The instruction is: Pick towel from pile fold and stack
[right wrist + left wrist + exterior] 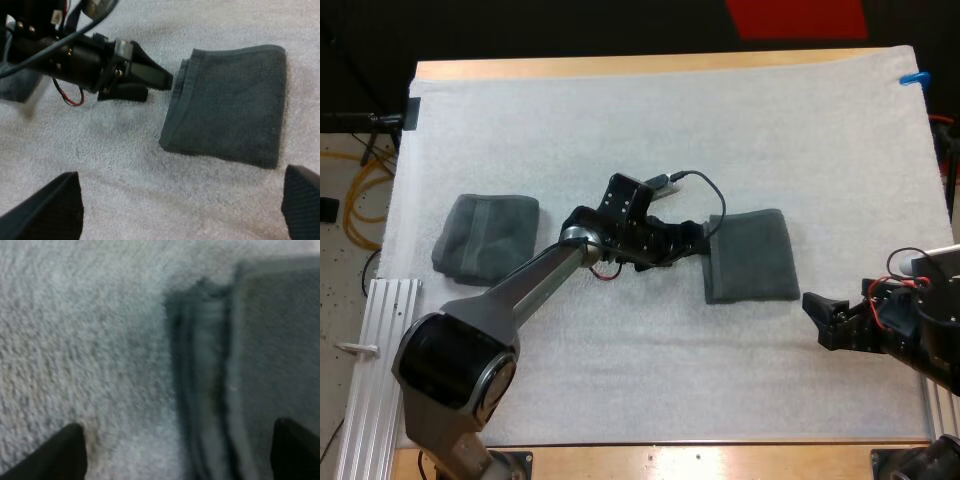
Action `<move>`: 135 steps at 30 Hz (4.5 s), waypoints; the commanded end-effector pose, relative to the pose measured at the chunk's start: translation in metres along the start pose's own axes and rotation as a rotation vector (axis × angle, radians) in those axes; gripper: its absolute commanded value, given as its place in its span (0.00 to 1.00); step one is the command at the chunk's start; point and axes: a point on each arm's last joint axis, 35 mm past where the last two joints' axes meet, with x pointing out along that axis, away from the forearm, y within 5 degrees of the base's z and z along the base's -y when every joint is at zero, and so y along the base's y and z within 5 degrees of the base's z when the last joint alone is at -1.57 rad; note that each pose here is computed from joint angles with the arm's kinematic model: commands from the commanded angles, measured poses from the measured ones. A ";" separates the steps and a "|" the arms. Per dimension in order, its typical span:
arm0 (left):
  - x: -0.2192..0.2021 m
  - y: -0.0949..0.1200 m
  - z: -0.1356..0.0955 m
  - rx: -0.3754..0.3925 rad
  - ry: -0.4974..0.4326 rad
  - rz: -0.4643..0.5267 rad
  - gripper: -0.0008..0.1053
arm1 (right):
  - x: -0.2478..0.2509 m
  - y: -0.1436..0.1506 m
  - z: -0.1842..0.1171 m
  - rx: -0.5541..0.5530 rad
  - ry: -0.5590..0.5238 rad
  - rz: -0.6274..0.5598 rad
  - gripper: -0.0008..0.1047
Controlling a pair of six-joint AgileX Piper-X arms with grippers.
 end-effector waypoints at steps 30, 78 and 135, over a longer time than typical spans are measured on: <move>0.046 -0.044 -0.031 0.046 0.143 -0.028 0.65 | -0.001 0.000 0.000 -0.013 -0.003 -0.012 0.74; -0.213 0.050 0.063 0.228 -0.043 0.933 0.01 | -0.001 0.000 0.000 -0.013 -0.005 -0.012 0.74; -0.329 0.007 0.005 0.285 -0.481 0.848 0.40 | -0.001 0.002 0.002 -0.014 -0.014 0.043 0.74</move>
